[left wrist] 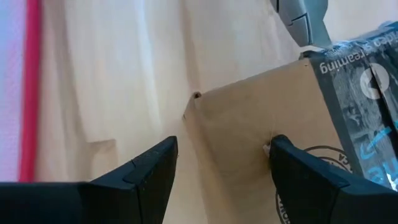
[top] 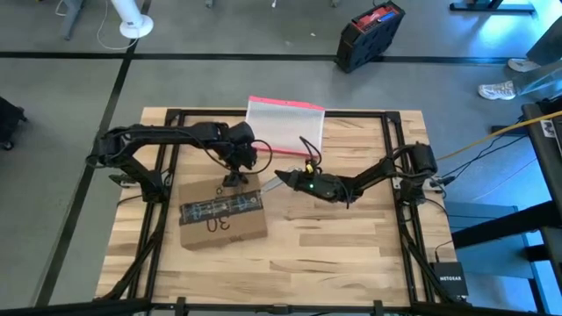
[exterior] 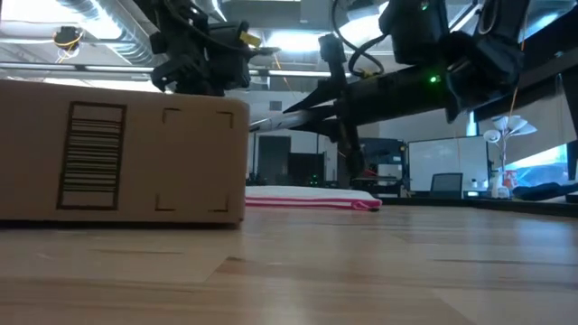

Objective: Unpack boxes
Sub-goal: Open the cardboard box using the gray cutter

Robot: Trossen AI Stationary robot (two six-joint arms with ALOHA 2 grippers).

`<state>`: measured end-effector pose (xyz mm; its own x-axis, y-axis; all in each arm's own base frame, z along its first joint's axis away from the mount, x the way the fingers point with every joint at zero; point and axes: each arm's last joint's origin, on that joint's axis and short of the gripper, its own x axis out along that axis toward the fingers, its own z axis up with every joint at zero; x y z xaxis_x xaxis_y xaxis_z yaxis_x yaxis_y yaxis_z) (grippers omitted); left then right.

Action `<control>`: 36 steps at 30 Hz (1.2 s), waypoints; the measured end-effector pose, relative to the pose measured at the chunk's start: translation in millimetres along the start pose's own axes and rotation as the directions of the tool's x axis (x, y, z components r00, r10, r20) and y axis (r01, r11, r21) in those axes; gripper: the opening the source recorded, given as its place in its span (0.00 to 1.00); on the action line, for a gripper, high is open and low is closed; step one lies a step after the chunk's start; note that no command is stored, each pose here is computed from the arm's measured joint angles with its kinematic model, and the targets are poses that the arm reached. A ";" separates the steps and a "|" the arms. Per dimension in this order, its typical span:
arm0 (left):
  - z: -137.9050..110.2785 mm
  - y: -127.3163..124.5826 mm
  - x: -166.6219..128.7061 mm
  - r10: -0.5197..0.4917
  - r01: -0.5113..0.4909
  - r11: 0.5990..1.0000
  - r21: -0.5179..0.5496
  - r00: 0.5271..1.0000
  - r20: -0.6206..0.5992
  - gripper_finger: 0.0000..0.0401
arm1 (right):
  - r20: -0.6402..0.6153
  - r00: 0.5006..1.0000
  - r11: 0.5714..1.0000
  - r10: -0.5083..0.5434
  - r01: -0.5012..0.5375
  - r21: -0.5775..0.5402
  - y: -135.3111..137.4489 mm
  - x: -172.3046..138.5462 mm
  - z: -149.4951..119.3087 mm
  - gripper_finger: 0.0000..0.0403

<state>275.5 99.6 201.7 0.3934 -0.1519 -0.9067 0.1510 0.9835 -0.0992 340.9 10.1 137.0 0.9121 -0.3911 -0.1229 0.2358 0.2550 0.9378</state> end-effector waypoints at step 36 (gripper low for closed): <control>12.9 44.9 -4.8 -0.054 0.051 0.998 0.041 0.996 0.073 0.60 | 0.010 1.000 0.983 -0.015 0.016 -0.183 4.9 50.6 74.6 0.17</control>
<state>292.1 143.3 206.9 0.4500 -0.2118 -0.8675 0.2084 0.9696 -0.1286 363.2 -74.4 159.6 0.9053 -0.4034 -0.1335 0.3080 0.4065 0.8602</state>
